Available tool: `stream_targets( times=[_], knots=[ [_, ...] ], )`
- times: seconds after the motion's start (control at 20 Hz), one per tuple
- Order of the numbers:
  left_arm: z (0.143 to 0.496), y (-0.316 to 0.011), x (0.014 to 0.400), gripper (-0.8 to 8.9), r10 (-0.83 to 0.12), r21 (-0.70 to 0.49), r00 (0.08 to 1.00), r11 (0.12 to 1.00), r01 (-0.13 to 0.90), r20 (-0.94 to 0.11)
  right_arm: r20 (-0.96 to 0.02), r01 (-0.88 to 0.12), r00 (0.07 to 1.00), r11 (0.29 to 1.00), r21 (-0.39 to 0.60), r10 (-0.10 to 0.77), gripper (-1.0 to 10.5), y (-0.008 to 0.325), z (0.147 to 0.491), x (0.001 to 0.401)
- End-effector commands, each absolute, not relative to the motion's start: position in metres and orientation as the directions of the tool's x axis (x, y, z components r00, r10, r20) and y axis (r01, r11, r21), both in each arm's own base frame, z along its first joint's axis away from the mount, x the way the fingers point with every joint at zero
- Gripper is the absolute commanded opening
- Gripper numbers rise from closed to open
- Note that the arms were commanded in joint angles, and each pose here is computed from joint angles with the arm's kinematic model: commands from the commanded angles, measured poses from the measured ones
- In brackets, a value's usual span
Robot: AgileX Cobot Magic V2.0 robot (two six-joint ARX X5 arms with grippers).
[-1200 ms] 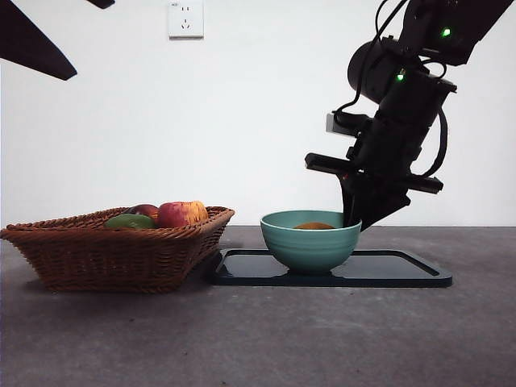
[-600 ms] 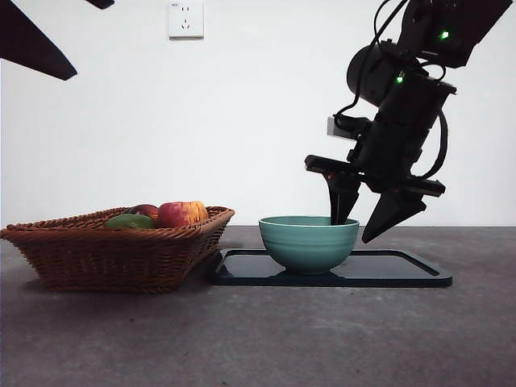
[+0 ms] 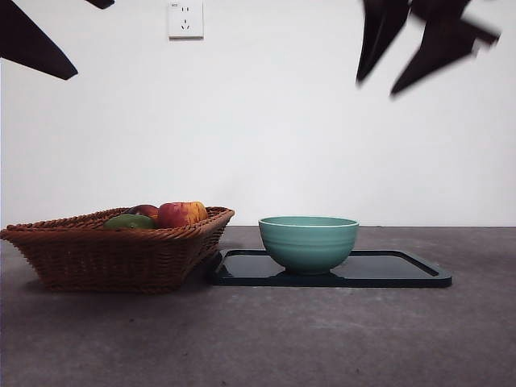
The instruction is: Pick up the wifruite, put it on the bowl, pick up the plate, put it on desk
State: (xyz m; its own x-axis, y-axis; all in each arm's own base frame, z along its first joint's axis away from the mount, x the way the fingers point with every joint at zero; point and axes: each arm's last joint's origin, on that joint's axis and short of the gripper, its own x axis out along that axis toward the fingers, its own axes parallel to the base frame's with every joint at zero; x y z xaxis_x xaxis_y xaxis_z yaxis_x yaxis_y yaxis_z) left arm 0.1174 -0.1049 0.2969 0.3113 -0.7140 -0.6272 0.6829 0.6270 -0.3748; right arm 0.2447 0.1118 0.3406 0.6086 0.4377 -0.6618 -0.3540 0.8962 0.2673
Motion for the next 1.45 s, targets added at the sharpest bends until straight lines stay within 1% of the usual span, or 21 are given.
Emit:
stream_targets(
  times=[0.05, 0.2, 0.3, 0.45, 0.55, 0.65, 0.75, 1.45],
  knots=[
    [0.299, -0.107, 0.118, 3.12, -0.724, -0.364, 0.310, 0.611, 0.703, -0.617, -0.602, -0.434, 0.639, 0.870, 0.233, 0.480, 2.4, 0.106, 0.369, 0.213],
    [0.299, -0.107, 0.118, 3.12, -0.724, -0.364, 0.309, 0.611, 0.703, -0.617, -0.574, -0.472, 0.643, 0.853, 0.225, 0.507, 2.4, 0.092, 0.387, 0.170],
    [0.299, -0.107, 0.118, 3.12, -0.724, -0.364, 0.310, 0.611, 0.703, -0.617, -0.554, -0.495, 0.645, 0.840, 0.223, 0.527, 2.4, 0.083, 0.385, 0.146],
    [0.299, -0.107, 0.118, 3.12, -0.724, -0.364, 0.309, 0.611, 0.703, -0.617, -0.544, -0.536, 0.614, 0.808, 0.245, 0.572, 2.4, 0.073, 0.365, 0.118],
    [0.299, -0.107, 0.118, 3.12, -0.724, -0.364, 0.309, 0.611, 0.703, -0.617, -0.547, -0.589, 0.541, 0.752, 0.297, 0.639, 2.4, 0.069, 0.344, 0.104],
    [0.299, -0.107, 0.118, 3.12, -0.724, -0.364, 0.310, 0.611, 0.703, -0.616, -0.558, -0.612, 0.480, 0.714, 0.340, 0.677, 2.4, 0.067, 0.326, 0.097],
    [0.299, -0.107, 0.118, 3.12, -0.724, -0.365, 0.309, 0.611, 0.702, -0.617, -0.570, -0.611, 0.461, 0.709, 0.352, 0.680, 2.4, 0.065, 0.315, 0.091],
    [0.299, -0.107, 0.118, 3.12, -0.723, -0.365, 0.308, 0.612, 0.702, -0.618, -0.569, -0.611, 0.462, 0.709, 0.352, 0.680, 2.4, 0.063, 0.312, 0.089]
  ],
)
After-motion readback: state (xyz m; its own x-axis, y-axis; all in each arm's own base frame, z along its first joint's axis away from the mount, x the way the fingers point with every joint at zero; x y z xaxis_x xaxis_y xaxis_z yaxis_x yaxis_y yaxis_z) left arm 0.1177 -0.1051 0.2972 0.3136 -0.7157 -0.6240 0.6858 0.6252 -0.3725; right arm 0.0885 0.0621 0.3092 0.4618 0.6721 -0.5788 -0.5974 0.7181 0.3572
